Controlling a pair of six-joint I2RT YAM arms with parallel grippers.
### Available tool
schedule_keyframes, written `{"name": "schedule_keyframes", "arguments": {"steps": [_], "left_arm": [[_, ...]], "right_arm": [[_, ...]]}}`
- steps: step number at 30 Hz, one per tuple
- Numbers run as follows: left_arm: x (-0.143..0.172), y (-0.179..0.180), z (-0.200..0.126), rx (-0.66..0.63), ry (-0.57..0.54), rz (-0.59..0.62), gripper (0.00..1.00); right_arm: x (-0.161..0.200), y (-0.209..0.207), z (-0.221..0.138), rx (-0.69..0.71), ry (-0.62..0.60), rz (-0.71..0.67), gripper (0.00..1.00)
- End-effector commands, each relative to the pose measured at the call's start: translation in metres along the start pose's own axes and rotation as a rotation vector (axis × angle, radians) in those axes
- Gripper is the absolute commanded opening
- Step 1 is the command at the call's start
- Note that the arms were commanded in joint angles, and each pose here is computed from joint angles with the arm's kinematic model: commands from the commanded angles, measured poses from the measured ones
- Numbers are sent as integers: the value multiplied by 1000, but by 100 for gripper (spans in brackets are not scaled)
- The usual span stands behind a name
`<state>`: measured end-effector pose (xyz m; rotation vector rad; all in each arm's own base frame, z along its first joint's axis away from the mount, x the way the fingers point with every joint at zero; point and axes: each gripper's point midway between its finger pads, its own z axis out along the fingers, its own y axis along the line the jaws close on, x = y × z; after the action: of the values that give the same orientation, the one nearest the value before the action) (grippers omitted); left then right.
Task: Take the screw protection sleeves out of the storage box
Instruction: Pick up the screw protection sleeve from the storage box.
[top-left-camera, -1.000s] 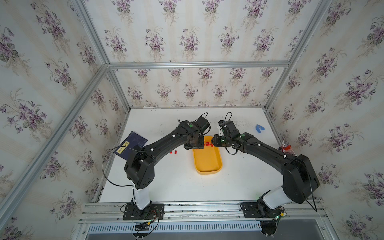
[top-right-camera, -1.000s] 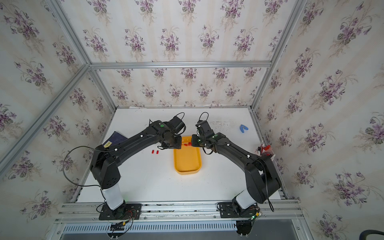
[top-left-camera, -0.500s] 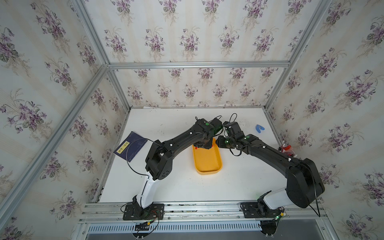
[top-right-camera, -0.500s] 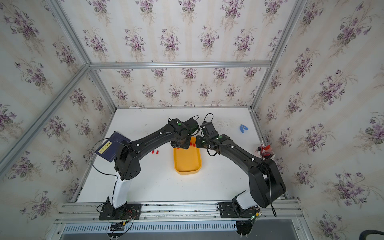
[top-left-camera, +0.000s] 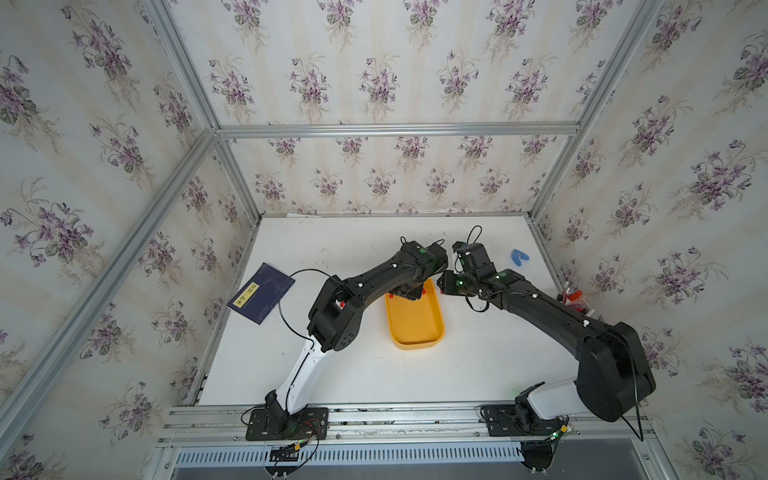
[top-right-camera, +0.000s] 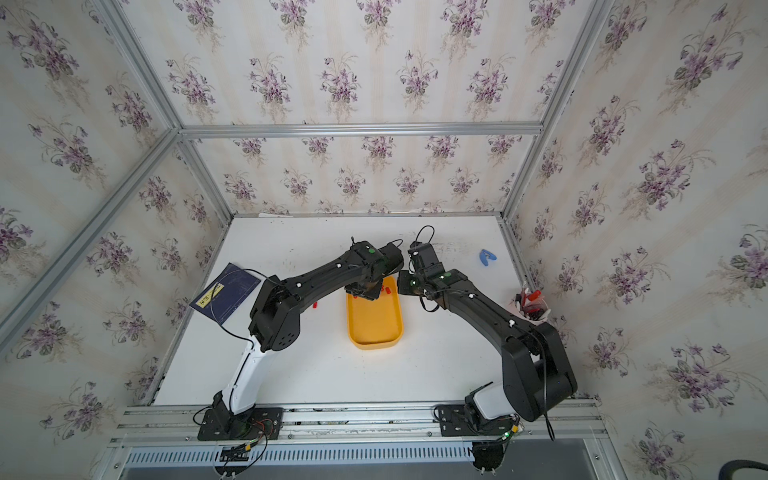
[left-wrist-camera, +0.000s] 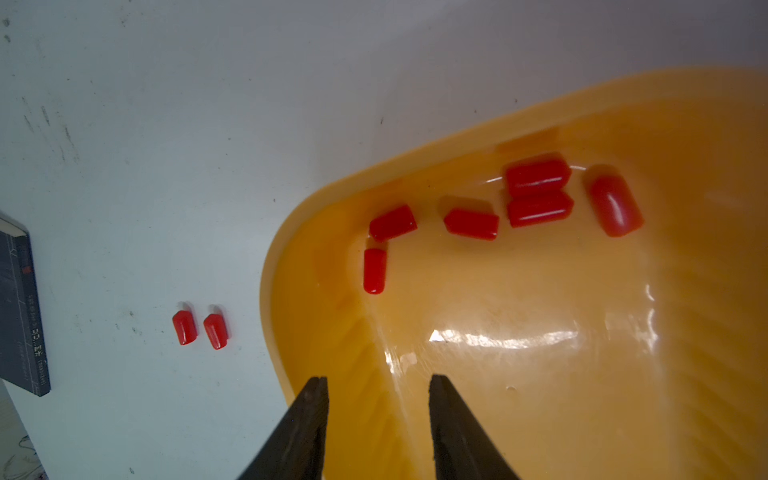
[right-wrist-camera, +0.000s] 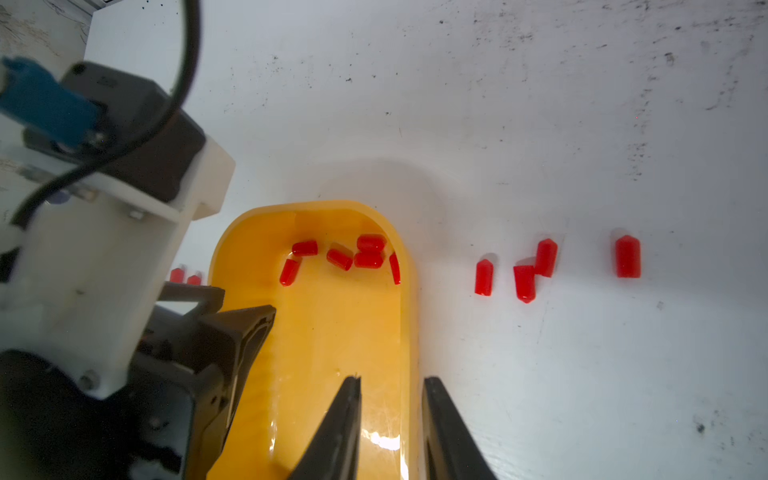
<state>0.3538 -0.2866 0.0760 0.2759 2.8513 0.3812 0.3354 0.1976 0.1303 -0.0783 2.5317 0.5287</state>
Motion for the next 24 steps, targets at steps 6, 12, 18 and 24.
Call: {"name": "schedule_keyframes", "arguments": {"steps": [6,12,18,24], "left_arm": [[-3,4,23,-37,8,12,40],[-3,4,38,-47,29,25,40],[-5,8,49,-60,30,28,39],[-9,8,56,-61,31,33,36]], "right_arm": [[-2,-4,0,7,-7,-11,31],[-3,-7,0,14,-9,-10,30],[-2,-10,-1,15,-13,-12,31],[-1,-9,1,5,-9,-15,31]]}}
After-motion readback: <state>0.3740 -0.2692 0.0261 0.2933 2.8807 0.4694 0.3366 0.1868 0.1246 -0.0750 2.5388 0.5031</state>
